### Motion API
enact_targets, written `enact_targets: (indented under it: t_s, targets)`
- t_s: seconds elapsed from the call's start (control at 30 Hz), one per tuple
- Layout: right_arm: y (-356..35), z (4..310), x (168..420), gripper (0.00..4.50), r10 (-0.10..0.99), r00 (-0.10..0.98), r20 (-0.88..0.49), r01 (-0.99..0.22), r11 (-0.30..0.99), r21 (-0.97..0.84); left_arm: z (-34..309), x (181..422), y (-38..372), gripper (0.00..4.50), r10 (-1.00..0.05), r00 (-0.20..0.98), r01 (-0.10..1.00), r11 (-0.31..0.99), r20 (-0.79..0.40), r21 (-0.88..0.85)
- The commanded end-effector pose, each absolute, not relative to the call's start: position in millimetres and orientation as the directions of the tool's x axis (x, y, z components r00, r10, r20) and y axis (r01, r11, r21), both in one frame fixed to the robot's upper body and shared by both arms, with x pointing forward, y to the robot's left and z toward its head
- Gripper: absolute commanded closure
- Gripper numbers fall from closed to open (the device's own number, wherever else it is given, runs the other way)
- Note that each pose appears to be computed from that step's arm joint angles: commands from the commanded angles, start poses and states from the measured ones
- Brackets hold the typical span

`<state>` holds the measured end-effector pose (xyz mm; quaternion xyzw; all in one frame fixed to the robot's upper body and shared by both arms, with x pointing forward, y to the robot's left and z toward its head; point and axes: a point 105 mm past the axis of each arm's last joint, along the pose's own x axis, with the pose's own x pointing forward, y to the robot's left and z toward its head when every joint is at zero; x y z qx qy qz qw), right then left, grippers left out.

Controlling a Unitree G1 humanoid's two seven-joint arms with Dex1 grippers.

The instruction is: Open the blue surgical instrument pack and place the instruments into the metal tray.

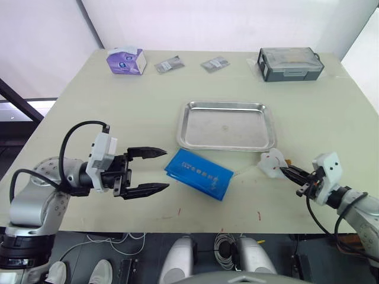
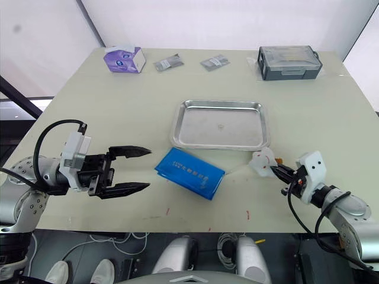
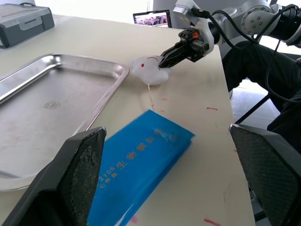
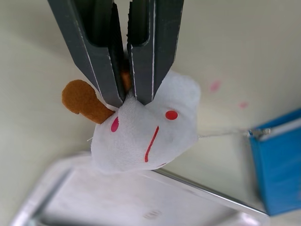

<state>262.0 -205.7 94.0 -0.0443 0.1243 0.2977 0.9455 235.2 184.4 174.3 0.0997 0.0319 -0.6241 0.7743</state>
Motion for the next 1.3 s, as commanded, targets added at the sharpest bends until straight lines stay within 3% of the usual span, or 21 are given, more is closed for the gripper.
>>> enact_targets:
  t_s: [0.03,0.2,0.23,0.3,0.53,0.8,0.97,1.0,1.03,1.1,1.2,1.23,1.3]
  targets:
    - [-217,106,268,3.66,0.522,0.819,-0.238,-0.551,0.831,-0.077,185,234,178,0.00,-0.967,0.200,0.972,0.176,-0.160,0.155]
    - [-225,107,259,1.54,0.528,0.811,-0.254,-0.560,0.825,-0.075,185,234,178,0.00,-0.965,0.205,0.972,0.181,-0.161,0.151]
    - [-225,108,255,0.89,0.542,0.798,-0.262,-0.574,0.817,-0.061,184,234,178,0.00,-0.965,0.206,0.972,0.182,-0.162,0.149]
    - [-226,112,247,0.02,0.573,0.774,-0.269,-0.605,0.795,-0.046,184,234,180,0.00,-0.964,0.210,0.971,0.187,-0.165,0.146]
    - [-214,138,225,0.02,0.694,0.681,-0.234,-0.718,0.695,-0.032,184,243,197,0.00,-0.942,0.282,0.954,0.255,-0.181,0.159]
    - [-170,143,208,0.02,0.821,0.525,-0.226,-0.839,0.544,0.025,173,254,231,0.00,-0.906,0.336,0.941,0.308,-0.258,0.143]
    - [-140,137,211,1.55,0.856,0.473,-0.208,-0.874,0.486,0.018,168,262,246,0.00,-0.898,0.346,0.938,0.321,-0.272,0.133]
    - [-137,133,213,2.02,0.854,0.471,-0.219,-0.876,0.483,-0.001,166,264,249,0.52,-0.897,0.347,0.938,0.322,-0.273,0.131]
    - [-135,130,214,2.42,0.852,0.472,-0.228,-0.876,0.481,-0.017,165,265,250,0.69,-0.897,0.346,0.938,0.322,-0.274,0.130]
    - [-131,119,216,3.25,0.851,0.456,-0.261,-0.887,0.458,-0.055,159,273,251,1.50,-0.893,0.349,0.937,0.322,-0.285,0.136]
    - [-126,111,220,4.50,0.853,0.441,-0.279,-0.896,0.434,-0.091,153,284,250,3.07,-0.896,0.335,0.942,0.309,-0.290,0.135]
    - [-123,107,223,4.50,0.853,0.439,-0.283,-0.898,0.430,-0.098,149,291,250,3.32,-0.893,0.338,0.940,0.310,-0.296,0.140]
    - [-119,101,229,4.50,0.853,0.432,-0.293,-0.901,0.417,-0.116,143,300,247,4.32,-0.891,0.325,0.945,0.296,-0.317,0.135]
